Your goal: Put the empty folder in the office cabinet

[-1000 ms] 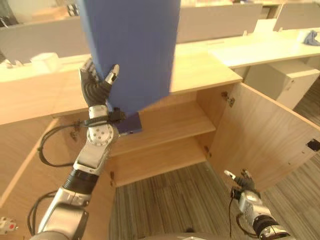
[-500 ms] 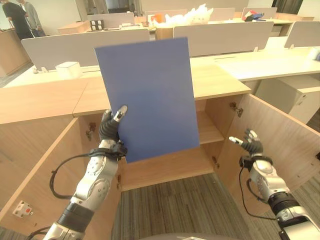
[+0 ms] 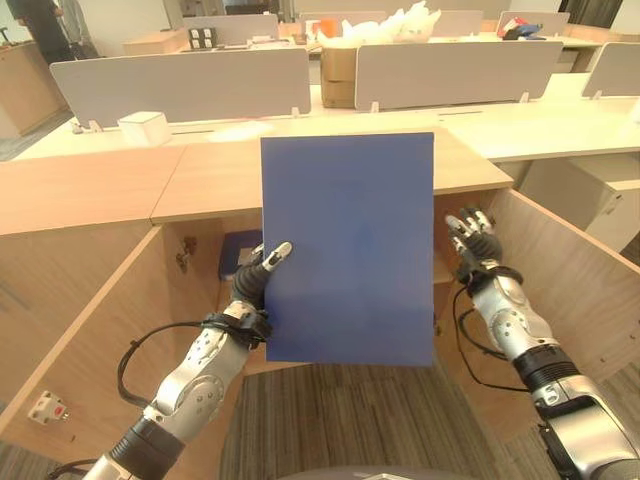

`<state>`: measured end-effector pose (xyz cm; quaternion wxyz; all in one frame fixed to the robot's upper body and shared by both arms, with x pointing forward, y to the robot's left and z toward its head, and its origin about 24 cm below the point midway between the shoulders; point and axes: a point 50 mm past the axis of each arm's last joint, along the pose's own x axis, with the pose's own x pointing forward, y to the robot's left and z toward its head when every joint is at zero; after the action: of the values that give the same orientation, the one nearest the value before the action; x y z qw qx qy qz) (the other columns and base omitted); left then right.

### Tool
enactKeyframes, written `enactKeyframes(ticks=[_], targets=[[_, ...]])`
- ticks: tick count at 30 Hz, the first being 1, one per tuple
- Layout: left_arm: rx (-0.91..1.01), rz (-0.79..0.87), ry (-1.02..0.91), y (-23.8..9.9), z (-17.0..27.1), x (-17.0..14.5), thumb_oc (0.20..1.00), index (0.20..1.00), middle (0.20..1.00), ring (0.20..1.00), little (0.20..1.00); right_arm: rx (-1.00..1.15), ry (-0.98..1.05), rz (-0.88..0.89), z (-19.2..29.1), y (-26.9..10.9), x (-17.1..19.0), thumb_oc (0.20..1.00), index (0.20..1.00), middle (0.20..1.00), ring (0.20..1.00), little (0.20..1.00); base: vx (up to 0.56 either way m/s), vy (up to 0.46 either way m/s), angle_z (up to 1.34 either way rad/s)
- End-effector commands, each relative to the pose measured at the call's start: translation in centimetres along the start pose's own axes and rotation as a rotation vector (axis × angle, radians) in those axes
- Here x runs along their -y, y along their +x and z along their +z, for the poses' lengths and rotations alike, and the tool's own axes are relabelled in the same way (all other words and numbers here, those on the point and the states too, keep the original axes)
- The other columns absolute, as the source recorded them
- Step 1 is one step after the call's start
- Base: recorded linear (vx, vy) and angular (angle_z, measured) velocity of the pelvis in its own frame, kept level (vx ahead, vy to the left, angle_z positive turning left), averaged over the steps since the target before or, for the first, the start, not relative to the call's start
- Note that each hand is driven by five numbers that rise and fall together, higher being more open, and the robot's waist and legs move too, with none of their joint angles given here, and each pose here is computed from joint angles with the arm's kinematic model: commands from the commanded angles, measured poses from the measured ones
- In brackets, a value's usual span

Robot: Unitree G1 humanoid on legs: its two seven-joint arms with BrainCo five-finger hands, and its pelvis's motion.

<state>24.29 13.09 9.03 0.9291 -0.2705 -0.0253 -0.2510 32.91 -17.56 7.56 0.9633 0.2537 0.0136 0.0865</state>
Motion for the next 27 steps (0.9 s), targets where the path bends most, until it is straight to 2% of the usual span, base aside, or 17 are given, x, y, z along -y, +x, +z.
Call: enactKeyframes(ticks=[1,5,11,18,20,21,23,27], targets=[[0.118,-0.094,0.073,0.0,3.4,1.2,0.200,0.200,0.200,0.200,0.200,0.137,0.074,0.326,2.4,0.9,-7.3,1.000,1.000,1.000,1.000,1.000,0.00,0.000,0.00],[0.192,-0.084,0.119,-0.6,4.7,1.5,0.200,0.200,0.200,0.200,0.200,0.132,0.058,0.654,2.1,-2.2,-12.6,1.000,1.000,1.000,1.000,1.000,0.00,0.003,0.01],[0.238,-0.053,0.142,-1.0,5.2,1.3,0.200,0.200,0.200,0.200,0.200,0.104,0.025,0.705,1.7,-3.2,-13.0,1.000,1.000,1.000,1.000,1.000,0.01,0.006,0.07],[0.263,0.025,0.153,-1.4,5.0,0.6,0.200,0.200,0.200,0.200,0.200,0.173,0.113,0.486,1.5,-3.0,-10.0,1.000,1.000,1.000,1.000,1.000,0.02,0.010,0.09],[0.263,0.025,0.154,-1.4,5.0,0.6,0.200,0.200,0.200,0.200,0.200,0.173,0.113,0.486,1.5,-3.0,-10.0,1.000,1.000,1.000,1.000,1.000,0.00,0.000,0.00],[0.262,0.059,0.158,-1.6,4.8,0.2,0.200,0.200,0.200,0.200,0.200,0.203,0.147,0.401,1.6,-2.9,-9.0,1.000,1.000,1.000,1.000,1.000,0.00,0.000,0.00],[0.263,0.072,0.167,-1.6,4.8,0.2,0.200,0.200,0.200,0.200,0.200,0.231,0.163,0.349,1.9,-2.8,-8.5,1.000,1.000,1.000,1.000,1.000,0.02,0.013,0.00],[0.262,0.087,0.174,-1.7,4.8,0.0,0.200,0.200,0.200,0.200,0.200,0.262,0.173,0.308,2.4,-2.7,-8.1,1.000,1.000,1.000,1.000,1.000,0.00,0.000,0.00]])
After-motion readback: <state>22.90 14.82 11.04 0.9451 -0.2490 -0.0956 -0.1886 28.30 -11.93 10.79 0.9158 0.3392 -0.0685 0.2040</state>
